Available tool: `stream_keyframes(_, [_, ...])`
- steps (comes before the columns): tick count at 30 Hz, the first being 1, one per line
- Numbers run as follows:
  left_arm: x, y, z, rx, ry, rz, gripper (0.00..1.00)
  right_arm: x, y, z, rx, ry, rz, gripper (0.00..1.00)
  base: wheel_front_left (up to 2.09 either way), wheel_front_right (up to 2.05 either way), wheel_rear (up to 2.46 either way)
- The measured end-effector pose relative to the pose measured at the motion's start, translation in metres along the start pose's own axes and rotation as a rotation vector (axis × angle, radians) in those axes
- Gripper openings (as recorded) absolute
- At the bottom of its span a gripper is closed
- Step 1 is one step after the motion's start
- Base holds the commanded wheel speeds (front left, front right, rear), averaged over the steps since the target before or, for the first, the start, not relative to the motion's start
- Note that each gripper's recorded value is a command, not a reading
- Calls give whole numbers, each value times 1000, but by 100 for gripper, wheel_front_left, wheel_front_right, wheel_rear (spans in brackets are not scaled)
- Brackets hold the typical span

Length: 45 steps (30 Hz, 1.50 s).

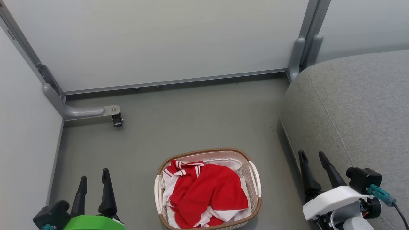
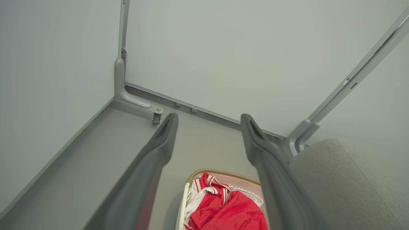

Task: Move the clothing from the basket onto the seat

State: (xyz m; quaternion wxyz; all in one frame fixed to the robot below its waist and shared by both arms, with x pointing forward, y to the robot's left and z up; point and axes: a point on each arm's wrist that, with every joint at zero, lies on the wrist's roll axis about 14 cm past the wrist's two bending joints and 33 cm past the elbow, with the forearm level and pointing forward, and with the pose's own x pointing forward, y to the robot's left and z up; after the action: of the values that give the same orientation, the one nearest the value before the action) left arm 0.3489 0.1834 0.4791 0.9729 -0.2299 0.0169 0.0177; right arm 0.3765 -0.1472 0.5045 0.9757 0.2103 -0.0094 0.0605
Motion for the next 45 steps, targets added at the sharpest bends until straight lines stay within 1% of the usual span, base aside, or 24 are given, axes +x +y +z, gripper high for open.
stream_keyframes(26, [-10,8,-17,187,33,4,100,-5,11,-19,-216,39,64,100,0,0,0])
stream_keyframes(45, [-14,8,-23,282,38,-14,100,-6,20,-23,-336,37,115,100,0,0,0])
